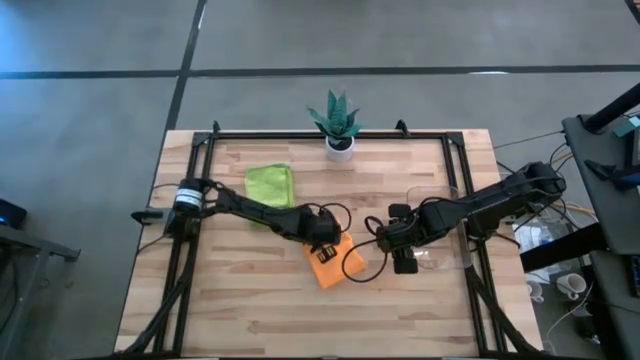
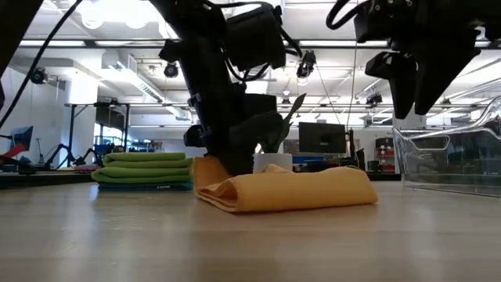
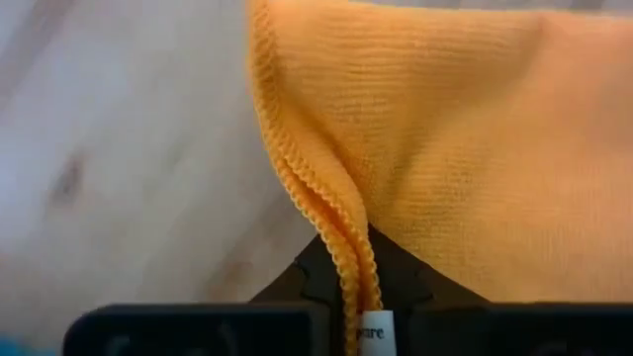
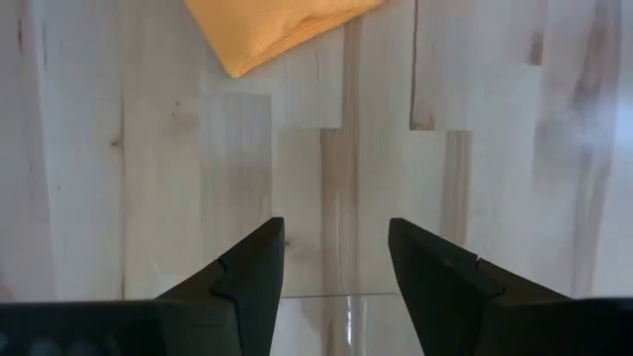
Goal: Fold microfiber towels
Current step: Stack the orange towel on top of the light green towel
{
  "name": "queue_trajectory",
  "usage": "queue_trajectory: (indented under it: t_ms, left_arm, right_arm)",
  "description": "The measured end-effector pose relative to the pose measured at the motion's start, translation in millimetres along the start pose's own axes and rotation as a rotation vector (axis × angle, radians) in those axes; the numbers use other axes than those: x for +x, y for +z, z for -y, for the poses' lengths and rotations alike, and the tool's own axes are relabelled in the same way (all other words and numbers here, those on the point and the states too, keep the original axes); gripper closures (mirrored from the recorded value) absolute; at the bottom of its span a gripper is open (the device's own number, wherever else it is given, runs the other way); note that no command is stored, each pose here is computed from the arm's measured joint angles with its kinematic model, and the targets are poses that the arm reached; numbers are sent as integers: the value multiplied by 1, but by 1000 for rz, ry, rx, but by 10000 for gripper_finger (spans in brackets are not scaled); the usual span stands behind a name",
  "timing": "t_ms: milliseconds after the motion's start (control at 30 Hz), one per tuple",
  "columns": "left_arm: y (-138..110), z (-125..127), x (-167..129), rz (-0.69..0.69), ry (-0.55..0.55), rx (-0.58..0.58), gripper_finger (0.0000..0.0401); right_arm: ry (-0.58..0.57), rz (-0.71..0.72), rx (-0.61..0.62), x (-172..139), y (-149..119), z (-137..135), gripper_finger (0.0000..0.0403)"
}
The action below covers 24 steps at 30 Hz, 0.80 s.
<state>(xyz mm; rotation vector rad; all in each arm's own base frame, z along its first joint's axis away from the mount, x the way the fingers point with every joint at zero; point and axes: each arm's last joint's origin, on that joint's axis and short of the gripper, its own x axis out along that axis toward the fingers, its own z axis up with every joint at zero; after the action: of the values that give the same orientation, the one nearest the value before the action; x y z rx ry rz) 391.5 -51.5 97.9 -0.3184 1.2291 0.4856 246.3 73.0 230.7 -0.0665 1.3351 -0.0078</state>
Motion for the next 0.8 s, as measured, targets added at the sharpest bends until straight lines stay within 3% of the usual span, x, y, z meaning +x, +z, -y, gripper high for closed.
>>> queue_trajectory:
  t_ms: [200,400,533,700,800]
  left_arm:
    - [-19,11,-62,-14,-35,68,398]
    - [-40,-6,-134,-29,-43,167,400]
    - [-56,-27,-160,-61,-12,168,400]
    - [-69,-54,-187,34,16,116,400]
    - [-72,-65,-191,91,67,154,401]
  right_arm:
    - [-2,4,0,-2,1,0,222]
    - [-2,2,3,-1,1,0,222]
    - [-2,2,10,-1,1,0,222]
    - [-2,3,25,-1,1,0,222]
    - [-3,6,27,-1,1,0,222]
